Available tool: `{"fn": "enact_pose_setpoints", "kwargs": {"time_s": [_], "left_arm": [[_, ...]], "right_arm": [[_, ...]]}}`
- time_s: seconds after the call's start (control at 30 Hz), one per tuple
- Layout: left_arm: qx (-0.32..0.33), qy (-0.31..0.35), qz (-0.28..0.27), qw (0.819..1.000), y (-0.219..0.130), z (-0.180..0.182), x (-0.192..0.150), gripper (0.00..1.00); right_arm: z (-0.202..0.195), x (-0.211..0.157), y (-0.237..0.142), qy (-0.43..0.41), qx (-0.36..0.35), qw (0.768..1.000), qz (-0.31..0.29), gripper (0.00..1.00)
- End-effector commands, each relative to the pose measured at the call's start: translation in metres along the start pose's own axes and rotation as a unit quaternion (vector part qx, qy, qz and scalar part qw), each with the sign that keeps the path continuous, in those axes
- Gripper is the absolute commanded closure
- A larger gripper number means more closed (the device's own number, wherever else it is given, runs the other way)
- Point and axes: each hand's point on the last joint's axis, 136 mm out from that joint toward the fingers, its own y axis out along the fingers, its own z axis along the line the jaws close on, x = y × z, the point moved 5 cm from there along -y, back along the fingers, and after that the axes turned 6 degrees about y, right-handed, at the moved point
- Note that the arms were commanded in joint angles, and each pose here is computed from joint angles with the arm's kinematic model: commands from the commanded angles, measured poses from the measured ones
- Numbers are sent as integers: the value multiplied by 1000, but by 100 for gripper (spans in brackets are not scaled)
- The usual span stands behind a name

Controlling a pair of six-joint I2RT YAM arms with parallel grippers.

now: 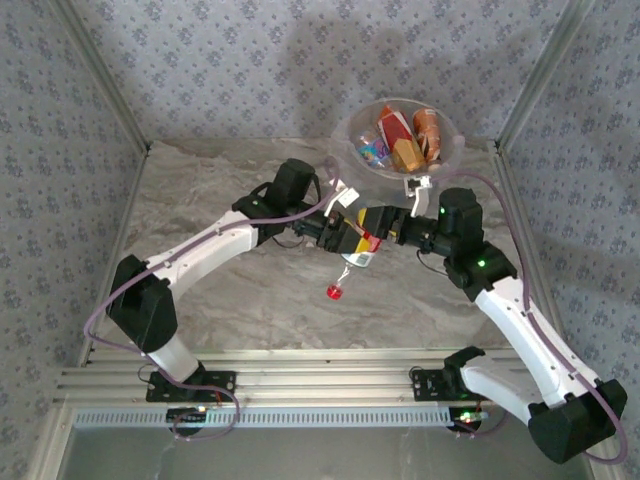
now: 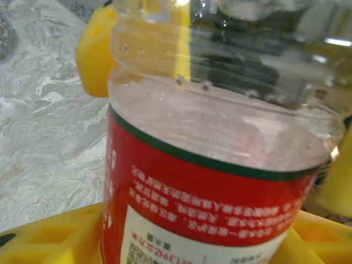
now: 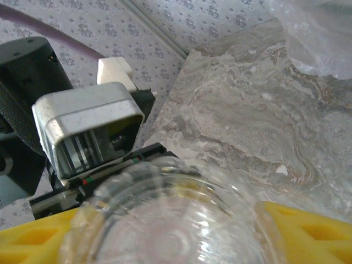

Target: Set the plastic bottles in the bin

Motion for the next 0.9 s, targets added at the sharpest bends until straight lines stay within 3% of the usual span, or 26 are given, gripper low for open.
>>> {"fn": "enact_pose_setpoints", "kwargs": {"time_s": [0.0,0.1,0.23,0.4,0.63,0.73,0.87], "left_arm": [[1,15,3,1000,0,-4,-2,35],[8,22,-1,1000,-1,-5,-1,27],[22,51,-8,998,-11,-15,2,1],[88,112,-42,989,-43,-32,10,0],[247,157,-117,949,-94,-28,17,0],[251,157,-94,950,-91,-23,11,0],[243,151,-81,955,-84,-19,9,0]], "right_arm": [[13,10,-8,-13,5,1000,-24,34],[15,12,-13,-13,-2,999,-33,41],[10,20,-26,-2,-47,997,-66,49],[10,46,-58,3,-95,987,-132,51],[27,104,-119,-4,-150,950,-274,51],[26,129,-137,27,-161,926,-339,51],[16,162,-137,68,-133,915,-374,51]]}}
